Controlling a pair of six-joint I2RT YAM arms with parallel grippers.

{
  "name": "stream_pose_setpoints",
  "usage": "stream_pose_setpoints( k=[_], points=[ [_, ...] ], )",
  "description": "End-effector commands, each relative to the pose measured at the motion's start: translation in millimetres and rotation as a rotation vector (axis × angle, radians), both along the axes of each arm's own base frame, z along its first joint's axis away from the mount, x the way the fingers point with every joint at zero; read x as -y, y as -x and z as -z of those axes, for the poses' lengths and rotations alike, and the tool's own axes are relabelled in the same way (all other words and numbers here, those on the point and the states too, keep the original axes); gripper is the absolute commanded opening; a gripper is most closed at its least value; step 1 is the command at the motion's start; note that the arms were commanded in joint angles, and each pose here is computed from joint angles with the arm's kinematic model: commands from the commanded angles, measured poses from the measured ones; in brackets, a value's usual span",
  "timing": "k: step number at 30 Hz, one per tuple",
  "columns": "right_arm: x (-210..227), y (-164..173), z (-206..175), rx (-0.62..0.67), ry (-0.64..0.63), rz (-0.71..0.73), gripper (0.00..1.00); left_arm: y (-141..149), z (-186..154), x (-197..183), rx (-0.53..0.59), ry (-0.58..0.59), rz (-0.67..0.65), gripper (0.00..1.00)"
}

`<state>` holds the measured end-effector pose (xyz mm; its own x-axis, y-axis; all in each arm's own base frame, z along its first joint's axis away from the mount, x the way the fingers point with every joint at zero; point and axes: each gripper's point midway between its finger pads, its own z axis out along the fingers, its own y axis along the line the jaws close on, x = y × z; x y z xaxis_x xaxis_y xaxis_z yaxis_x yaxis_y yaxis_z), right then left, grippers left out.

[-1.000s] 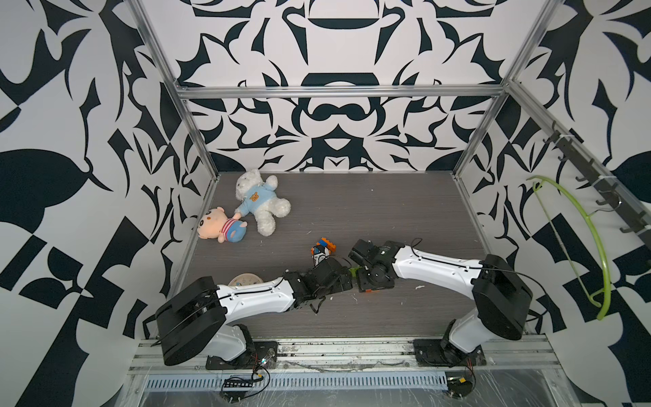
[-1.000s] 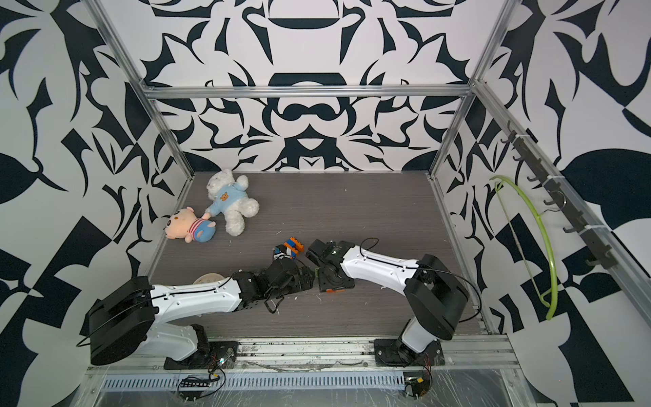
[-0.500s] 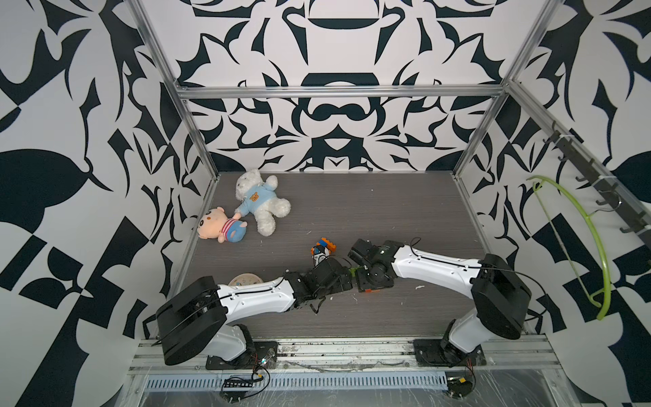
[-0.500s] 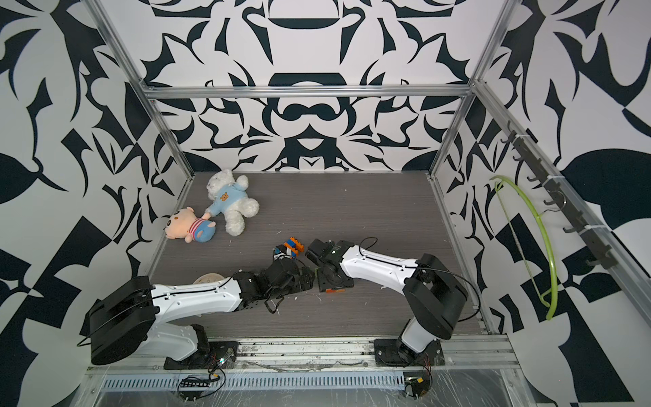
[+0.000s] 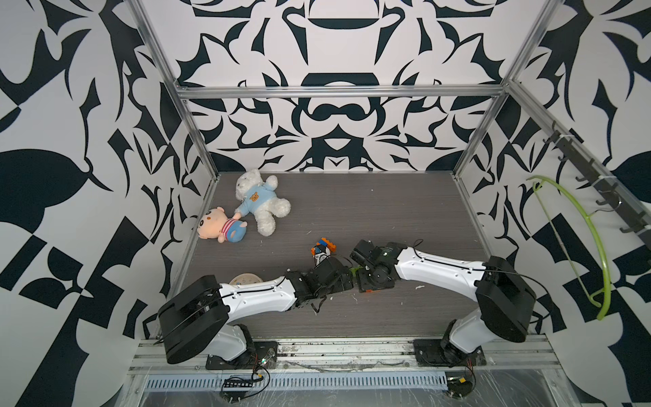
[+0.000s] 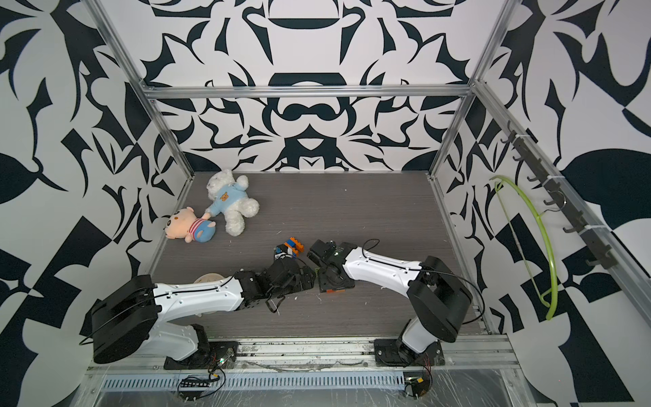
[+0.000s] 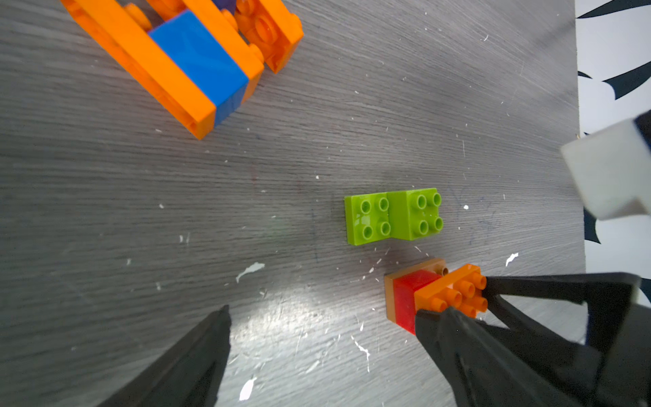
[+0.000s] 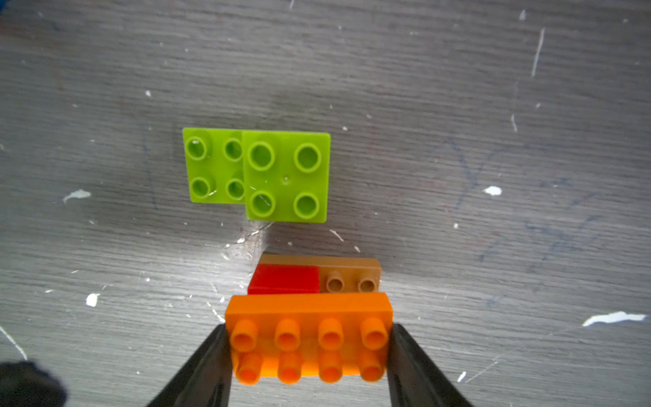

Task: Assemble the number 5 with lego
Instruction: Assemble the lego brick with the lego brick.

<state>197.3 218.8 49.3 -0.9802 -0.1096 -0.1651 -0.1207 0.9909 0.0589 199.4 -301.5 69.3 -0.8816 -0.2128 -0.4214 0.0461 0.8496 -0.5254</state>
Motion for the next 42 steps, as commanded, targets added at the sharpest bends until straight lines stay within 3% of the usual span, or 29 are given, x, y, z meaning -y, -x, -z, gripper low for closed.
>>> stream_pose_setpoints(
  k=[1,22,36,42],
  points=[
    [12,10,6,-0.037,0.031,-0.003,0.61,-4,-7,6,0.008,0.006,0.007,0.99],
    [25,19,22,-0.105,0.099,0.035,0.61,-4,-6,6,0.006,0.002,0.006,0.99],
    [24,13,19,-0.074,0.108,0.009,0.6,-5,-3,11,-0.002,-0.002,0.015,0.99],
    [40,13,17,-0.067,0.194,0.037,0.6,-5,-2,9,-0.002,-0.005,0.009,0.99]
  ],
)
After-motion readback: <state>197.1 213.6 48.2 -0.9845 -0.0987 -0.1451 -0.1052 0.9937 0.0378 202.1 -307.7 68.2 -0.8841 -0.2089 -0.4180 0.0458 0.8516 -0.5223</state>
